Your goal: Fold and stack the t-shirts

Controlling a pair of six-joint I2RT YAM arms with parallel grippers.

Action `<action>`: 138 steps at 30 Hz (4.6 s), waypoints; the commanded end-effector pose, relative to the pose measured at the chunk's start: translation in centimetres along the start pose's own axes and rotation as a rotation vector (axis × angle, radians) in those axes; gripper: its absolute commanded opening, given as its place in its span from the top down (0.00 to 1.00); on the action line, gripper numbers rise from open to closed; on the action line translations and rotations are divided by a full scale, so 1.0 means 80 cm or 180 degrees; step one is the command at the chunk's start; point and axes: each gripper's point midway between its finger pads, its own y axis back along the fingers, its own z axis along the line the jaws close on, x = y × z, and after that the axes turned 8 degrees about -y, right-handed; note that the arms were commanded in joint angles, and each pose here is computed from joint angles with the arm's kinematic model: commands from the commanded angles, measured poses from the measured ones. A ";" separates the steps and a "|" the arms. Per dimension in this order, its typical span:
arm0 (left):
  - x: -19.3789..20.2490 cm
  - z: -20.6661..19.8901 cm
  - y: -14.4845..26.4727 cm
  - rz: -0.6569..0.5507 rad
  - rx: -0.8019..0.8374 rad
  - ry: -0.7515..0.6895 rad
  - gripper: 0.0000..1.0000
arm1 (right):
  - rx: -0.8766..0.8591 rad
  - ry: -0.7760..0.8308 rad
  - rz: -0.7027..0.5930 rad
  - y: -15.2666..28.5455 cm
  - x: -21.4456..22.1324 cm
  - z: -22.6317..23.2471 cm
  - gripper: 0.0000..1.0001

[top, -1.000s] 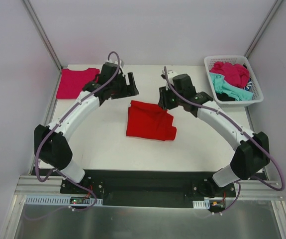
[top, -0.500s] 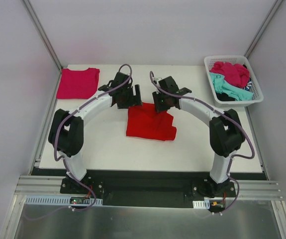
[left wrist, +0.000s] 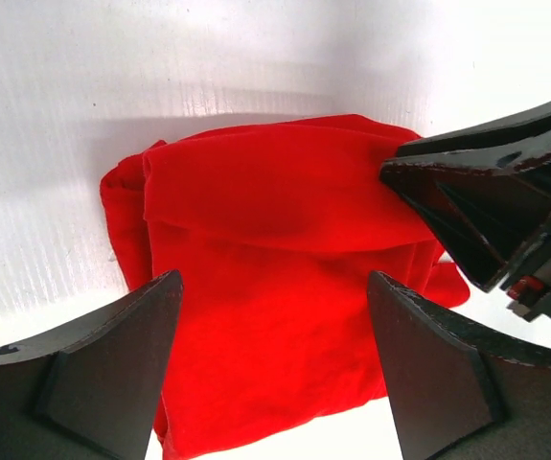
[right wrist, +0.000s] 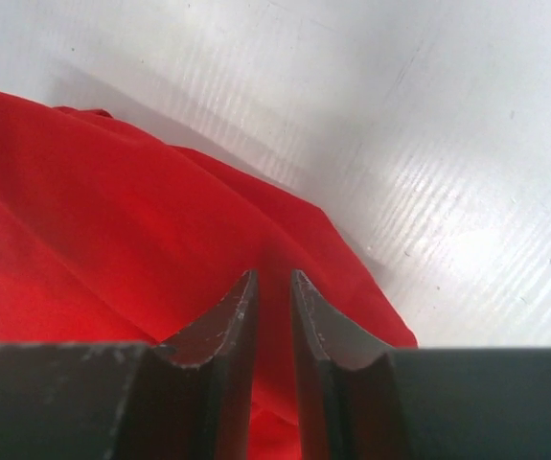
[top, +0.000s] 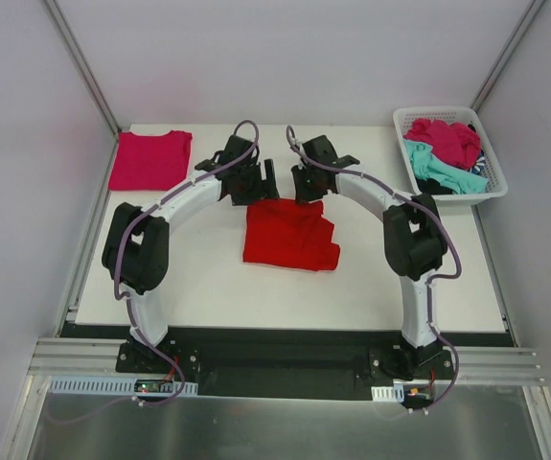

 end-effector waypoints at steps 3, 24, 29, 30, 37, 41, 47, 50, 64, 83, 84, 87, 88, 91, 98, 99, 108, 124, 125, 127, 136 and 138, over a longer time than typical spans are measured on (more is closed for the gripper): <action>-0.032 -0.009 0.028 -0.0209 0.0095 0.0027 0.23 | -0.0133 0.0162 -0.0347 0.089 -0.025 0.035 0.74; 0.005 0.005 0.084 -0.0285 0.0014 0.0058 0.22 | -0.0048 0.0330 0.0022 0.051 0.044 0.049 0.72; 0.005 0.004 0.093 -0.0315 0.0006 0.0055 0.22 | -0.0017 0.0280 0.0117 0.010 0.030 0.036 0.74; 0.006 0.006 0.094 -0.0314 -0.0003 0.0045 0.22 | -0.0044 0.0274 0.0060 0.010 0.017 0.038 0.75; 0.011 0.007 0.097 -0.0264 -0.0008 0.0055 0.22 | -0.0064 0.0265 -0.0093 0.030 -0.017 0.039 0.75; 0.018 0.007 0.095 -0.0217 0.0015 0.0103 0.22 | -0.0062 0.0273 -0.0119 0.029 -0.027 0.032 0.74; 0.028 0.012 0.094 -0.0177 -0.0014 0.0101 0.22 | -0.0029 0.0204 0.0114 -0.028 -0.014 0.014 0.75; 0.030 0.012 0.094 -0.0156 -0.0002 0.0103 0.22 | -0.0029 0.0165 0.0305 -0.064 0.009 0.006 0.77; 0.030 0.006 0.103 -0.0198 0.0064 0.0112 0.22 | -0.0113 0.0207 -0.0045 0.038 -0.018 0.029 0.72; 0.055 0.065 0.124 -0.0342 -0.0409 0.0211 0.21 | 0.0108 0.0380 -0.0350 0.179 0.050 0.051 0.61; 0.056 0.075 0.117 -0.0274 -0.0416 0.0318 0.20 | 0.0137 0.0361 -0.0315 0.182 0.067 0.044 0.60; 0.052 0.096 0.103 -0.0111 -0.0312 0.0603 0.20 | 0.0154 0.0303 -0.0378 0.197 0.086 0.041 0.60; 0.053 0.102 0.100 -0.0082 -0.0320 0.0665 0.20 | 0.0202 0.0304 -0.0311 0.192 0.103 0.034 0.60; 0.051 0.118 0.089 -0.0026 -0.0194 0.0980 0.20 | 0.0232 0.0275 -0.0298 0.196 0.123 0.031 0.60; 0.060 0.126 0.075 0.0127 0.0087 0.1310 0.21 | 0.0330 0.0282 -0.0181 0.181 0.138 0.033 0.61; 0.061 0.135 0.076 0.0105 0.0029 0.1372 0.21 | 0.0328 0.0292 -0.0162 0.180 0.141 0.036 0.62; 0.058 0.183 0.097 -0.0022 -0.0009 0.1847 0.23 | 0.0286 0.0426 -0.0132 0.173 0.128 0.061 0.62; -0.110 0.337 0.149 -0.0377 -0.2343 0.1107 0.29 | 0.0040 0.0492 -0.0122 0.182 0.138 0.080 0.64; -0.107 0.348 0.131 -0.0256 -0.2394 0.1076 0.29 | 0.0007 0.0480 -0.0154 0.189 0.137 0.081 0.64; -0.129 0.357 0.136 -0.0273 -0.2526 0.0976 0.30 | -0.0050 0.0469 -0.0159 0.194 0.141 0.082 0.64; -0.144 0.425 0.094 -0.0112 -0.2765 0.0908 0.32 | -0.0311 0.0427 -0.0241 0.231 0.159 0.091 0.64; -0.140 0.437 0.093 -0.0073 -0.2788 0.0934 0.32 | -0.0339 0.0424 -0.0286 0.242 0.160 0.090 0.64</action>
